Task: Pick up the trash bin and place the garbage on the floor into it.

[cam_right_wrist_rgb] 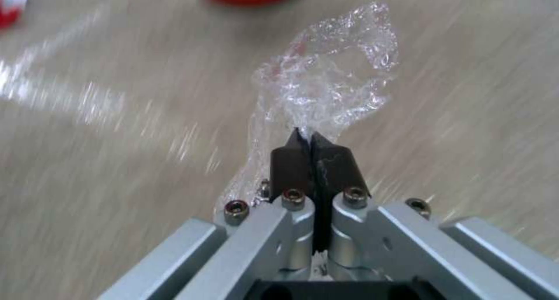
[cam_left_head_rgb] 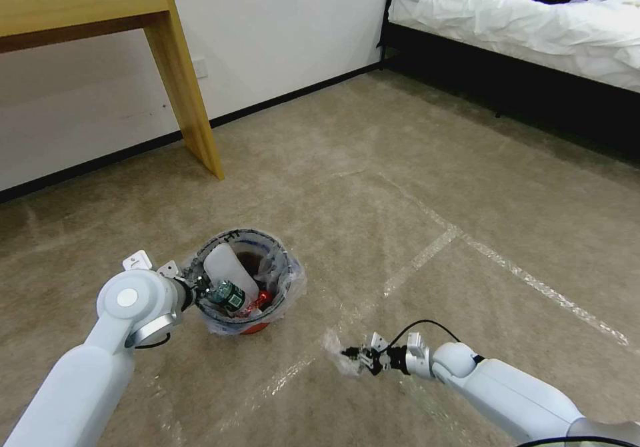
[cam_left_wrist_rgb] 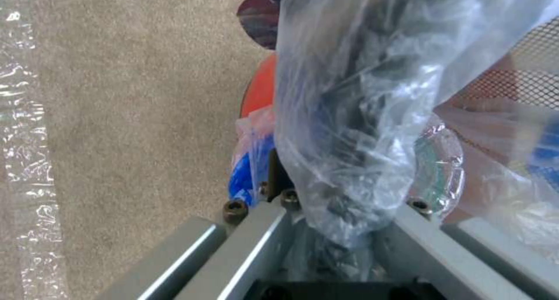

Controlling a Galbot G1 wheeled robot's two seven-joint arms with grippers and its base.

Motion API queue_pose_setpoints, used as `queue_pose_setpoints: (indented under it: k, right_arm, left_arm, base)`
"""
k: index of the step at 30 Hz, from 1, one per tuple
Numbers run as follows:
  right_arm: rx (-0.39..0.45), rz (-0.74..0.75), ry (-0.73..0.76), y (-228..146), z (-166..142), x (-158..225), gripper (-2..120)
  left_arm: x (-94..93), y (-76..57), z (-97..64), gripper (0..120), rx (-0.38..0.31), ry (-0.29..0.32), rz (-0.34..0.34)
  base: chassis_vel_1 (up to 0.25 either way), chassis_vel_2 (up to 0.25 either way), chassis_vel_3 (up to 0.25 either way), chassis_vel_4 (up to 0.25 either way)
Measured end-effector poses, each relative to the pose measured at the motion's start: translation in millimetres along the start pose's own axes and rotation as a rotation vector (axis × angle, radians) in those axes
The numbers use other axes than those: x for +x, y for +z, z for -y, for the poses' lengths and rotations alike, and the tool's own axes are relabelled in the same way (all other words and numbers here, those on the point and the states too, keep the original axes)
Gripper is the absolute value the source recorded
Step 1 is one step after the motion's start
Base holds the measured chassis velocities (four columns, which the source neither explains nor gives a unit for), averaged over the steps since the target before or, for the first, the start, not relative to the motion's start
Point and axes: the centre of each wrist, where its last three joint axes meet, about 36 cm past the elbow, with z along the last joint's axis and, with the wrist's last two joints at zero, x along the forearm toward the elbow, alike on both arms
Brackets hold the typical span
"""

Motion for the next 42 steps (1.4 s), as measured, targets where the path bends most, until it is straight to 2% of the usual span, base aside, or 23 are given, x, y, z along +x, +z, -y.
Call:
queue_pose_setpoints:
  k: [1,4,5,7,8,10,11,13,14,16,17,19,20,22,24,25,27,34,42]
  right_arm:
    - [0.0,0.0,0.0,0.0,0.0,0.0,0]
    - [0.035,0.151,0.065,-62.9,24.1,11.4,0]
    - [0.035,0.151,0.065,-62.9,24.1,11.4,0]
    - [0.076,0.256,0.103,-116.2,39.7,25.0,0]
    - [0.076,0.256,0.103,-116.2,39.7,25.0,0]
    - [0.127,0.324,0.129,-160.6,54.5,44.6,0]
    - [0.127,0.324,0.129,-160.6,54.5,44.6,0]
    - [0.171,0.383,0.152,-197.7,64.9,58.5,0]
    - [0.171,0.383,0.152,-197.7,64.9,58.5,0]
    - [0.223,0.438,0.163,-231.3,72.2,64.6,0]
    - [0.223,0.438,0.163,-231.3,72.2,64.6,0]
    - [0.278,0.522,0.169,-275.8,77.2,63.7,0]
    - [0.278,0.522,0.169,-275.8,77.2,63.7,0]
    - [0.315,0.569,0.166,-300.3,79.8,62.5,0]
    - [0.357,0.652,0.144,-339.3,80.4,58.2,0]
    - [0.357,0.652,0.144,-339.3,80.4,58.2,0]
    - [0.374,0.722,0.084,-374.8,73.5,47.1,0]
    - [0.376,0.743,-0.039,-392.6,51.8,14.9,0]
    - [0.351,0.684,-0.197,-373.5,28.4,-32.6,0]
  left_arm:
    - [0.0,0.0,0.0,0,0.0,0.0,0.0]
    - [4.3,-2.8,2.2,0,-0.001,0.008,0.008]
    - [4.3,-2.8,2.2,0,-0.001,0.008,0.008]
    - [7.4,-5.1,3.1,0,-0.004,0.012,0.012]
    - [7.4,-5.1,3.1,0,-0.004,0.012,0.012]
    - [9.7,-6.5,2.8,0,-0.008,0.013,0.016]
    - [9.7,-6.5,2.8,0,-0.008,0.013,0.016]
    - [12.4,-7.1,2.4,0,-0.01,0.015,0.02]
    - [12.4,-7.1,2.4,0,-0.01,0.015,0.02]
    - [14.4,-7.2,2.4,0,-0.012,0.02,0.021]
    - [14.4,-7.2,2.4,0,-0.012,0.02,0.021]
    - [18.1,-8.6,3.0,0,-0.011,0.036,0.017]
    - [18.1,-8.6,3.0,0,-0.011,0.036,0.017]
    - [19.5,-9.7,3.2,0,-0.01,0.042,0.018]
    - [20.5,-10.5,3.7,0,-0.007,0.048,0.017]
    - [20.5,-10.5,3.7,0,-0.007,0.048,0.017]
    - [20.3,-9.8,5.6,0,-0.005,0.057,0.012]
    - [18.6,-8.6,11.5,0,-0.002,0.071,0.006]
    - [15.0,-9.8,13.7,0,0.001,0.071,-0.003]
  base:
    - [0.0,0.0,0.0,0.0]
    - [0.0,0.0,0.0,0.0]
    - [0.0,0.0,0.0,0.0]
    - [0.0,0.0,0.0,0.0]
    - [0.0,0.0,0.0,0.0]
    - [0.0,0.0,0.0,0.0]
    - [0.0,0.0,0.0,0.0]
    - [0.0,0.0,0.0,0.0]
    - [0.0,0.0,0.0,0.0]
    - [0.0,0.0,0.0,0.0]
    - [0.0,0.0,0.0,0.0]
    - [0.0,0.0,0.0,0.0]
    - [0.0,0.0,0.0,0.0]
    - [0.0,0.0,0.0,0.0]
    - [0.0,0.0,0.0,0.0]
    - [0.0,0.0,0.0,0.0]
    - [0.0,0.0,0.0,0.0]
    - [0.0,0.0,0.0,0.0]
    - [0.0,0.0,0.0,0.0]
